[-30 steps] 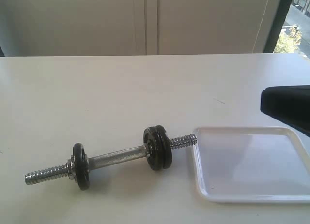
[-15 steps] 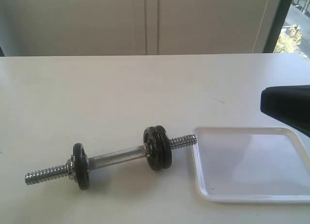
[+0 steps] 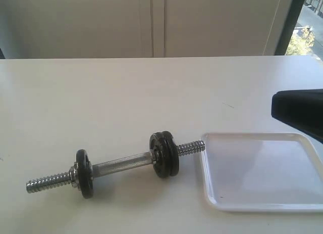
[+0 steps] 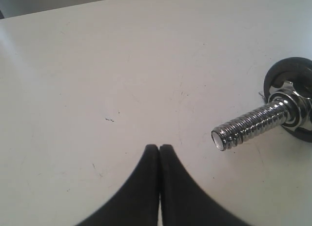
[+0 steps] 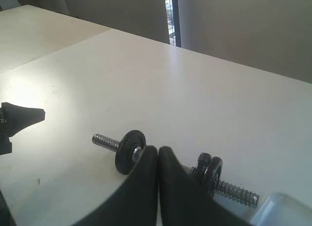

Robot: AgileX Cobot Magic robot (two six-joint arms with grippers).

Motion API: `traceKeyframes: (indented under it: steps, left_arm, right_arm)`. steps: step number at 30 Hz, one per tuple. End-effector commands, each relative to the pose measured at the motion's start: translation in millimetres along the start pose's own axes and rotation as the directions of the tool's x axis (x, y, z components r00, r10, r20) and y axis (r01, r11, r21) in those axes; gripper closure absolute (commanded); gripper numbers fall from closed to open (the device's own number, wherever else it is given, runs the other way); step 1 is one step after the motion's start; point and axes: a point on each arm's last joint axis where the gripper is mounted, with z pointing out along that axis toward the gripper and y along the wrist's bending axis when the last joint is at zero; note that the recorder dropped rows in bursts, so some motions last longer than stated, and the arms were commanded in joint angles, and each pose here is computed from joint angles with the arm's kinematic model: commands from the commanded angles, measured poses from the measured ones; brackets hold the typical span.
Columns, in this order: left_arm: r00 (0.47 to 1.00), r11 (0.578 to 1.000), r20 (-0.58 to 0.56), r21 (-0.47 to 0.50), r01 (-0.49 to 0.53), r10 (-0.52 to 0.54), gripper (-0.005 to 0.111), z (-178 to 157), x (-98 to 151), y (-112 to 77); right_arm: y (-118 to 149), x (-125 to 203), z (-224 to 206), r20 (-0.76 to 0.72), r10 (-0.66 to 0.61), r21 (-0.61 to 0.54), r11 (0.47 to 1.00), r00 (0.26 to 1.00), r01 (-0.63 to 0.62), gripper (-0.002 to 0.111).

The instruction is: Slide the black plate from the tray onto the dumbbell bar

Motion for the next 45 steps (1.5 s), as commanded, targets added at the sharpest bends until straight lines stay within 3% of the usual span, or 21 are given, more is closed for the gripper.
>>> traceKeyframes:
  steps: [1,17,22,27,36,45]
  left_arm:
    - [1.0,1.0,0.005,0.0,0.006,-0.006,0.107,0.3,0.7,-0.2]
    - [1.0,1.0,0.005,0.0,0.006,-0.006,0.107,0.3,0.7,-0.2]
    - [1.0,1.0,-0.003,0.001,0.006,-0.006,0.107,0.3,1.4,-0.4]
    - [0.982,0.982,0.006,0.001,0.189,-0.189,0.107,0.3,0.7,-0.2]
    - [0.982,0.982,0.005,0.001,0.189,-0.189,0.107,0.3,0.7,-0.2]
    - [0.982,0.982,0.005,0.001,0.189,-0.189,0.107,0.3,0.7,-0.2]
  right_arm:
    - [0.2,1.0,0.3,0.002,0.01,-0.004,1.0,1.0,-0.01,0.108]
    - [0.7,1.0,-0.1,0.004,0.008,-0.004,1.0,1.0,-0.008,0.108]
    - [28.2,2.0,-25.8,0.113,-0.111,0.024,0.994,0.987,0.109,0.108]
    - [51.7,7.7,-46.5,0.196,-0.208,0.049,0.978,0.958,0.202,0.108]
    - [56.4,15.4,-49.8,0.21,-0.225,0.056,0.974,0.951,0.218,0.108]
    - [53.9,50.1,-42.9,0.188,-0.202,0.048,0.979,0.961,0.196,0.108]
